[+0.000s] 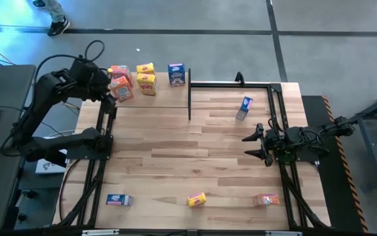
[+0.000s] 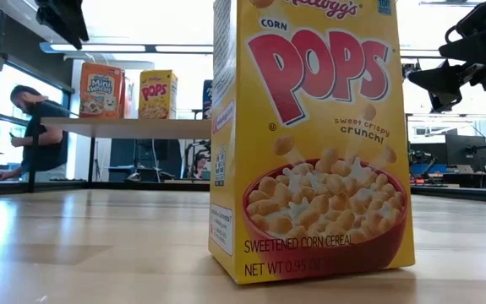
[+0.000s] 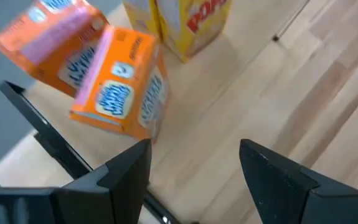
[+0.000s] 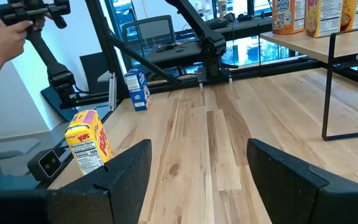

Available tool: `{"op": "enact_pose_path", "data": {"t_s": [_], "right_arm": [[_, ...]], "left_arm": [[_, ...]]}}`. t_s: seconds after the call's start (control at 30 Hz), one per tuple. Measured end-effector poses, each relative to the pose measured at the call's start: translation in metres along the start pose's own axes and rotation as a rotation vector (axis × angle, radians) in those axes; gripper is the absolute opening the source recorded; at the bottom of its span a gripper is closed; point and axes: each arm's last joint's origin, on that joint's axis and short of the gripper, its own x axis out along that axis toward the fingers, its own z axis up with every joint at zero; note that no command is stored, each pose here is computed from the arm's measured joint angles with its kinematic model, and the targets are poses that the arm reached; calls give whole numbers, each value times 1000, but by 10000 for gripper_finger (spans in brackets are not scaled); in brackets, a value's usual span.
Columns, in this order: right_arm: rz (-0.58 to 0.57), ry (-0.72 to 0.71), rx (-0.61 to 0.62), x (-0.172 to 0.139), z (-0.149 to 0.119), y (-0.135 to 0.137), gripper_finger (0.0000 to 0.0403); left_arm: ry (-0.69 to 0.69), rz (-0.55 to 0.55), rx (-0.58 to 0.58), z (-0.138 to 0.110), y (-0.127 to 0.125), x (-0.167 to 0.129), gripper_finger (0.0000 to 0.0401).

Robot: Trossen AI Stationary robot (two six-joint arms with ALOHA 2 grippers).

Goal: Stack cereal on shelf
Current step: Put the top orange cereal box on the shelf aligned with the other orange cereal box

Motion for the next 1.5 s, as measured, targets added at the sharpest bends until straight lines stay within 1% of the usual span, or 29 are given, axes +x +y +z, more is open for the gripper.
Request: {"op": "enact_pose_path", "data": {"t_s": [0.17,0.33,0.5,1.03,1.5], "right_arm": [[0,0,0,0,0,0,256],[0,0,0,0,0,0,256],[0,0,0,0,0,0,256],[0,0,0,0,0,0,256],[0,0,0,0,0,0,256]], "left_arm": [[39,-25,7,7,-5,15,236],[87,0,8,7,-6,35,236],[105,17,-24,7,-5,41,236],[147,45,-30,-1,-5,71,235],[144,129,-15,-1,-3,74,235]]}}
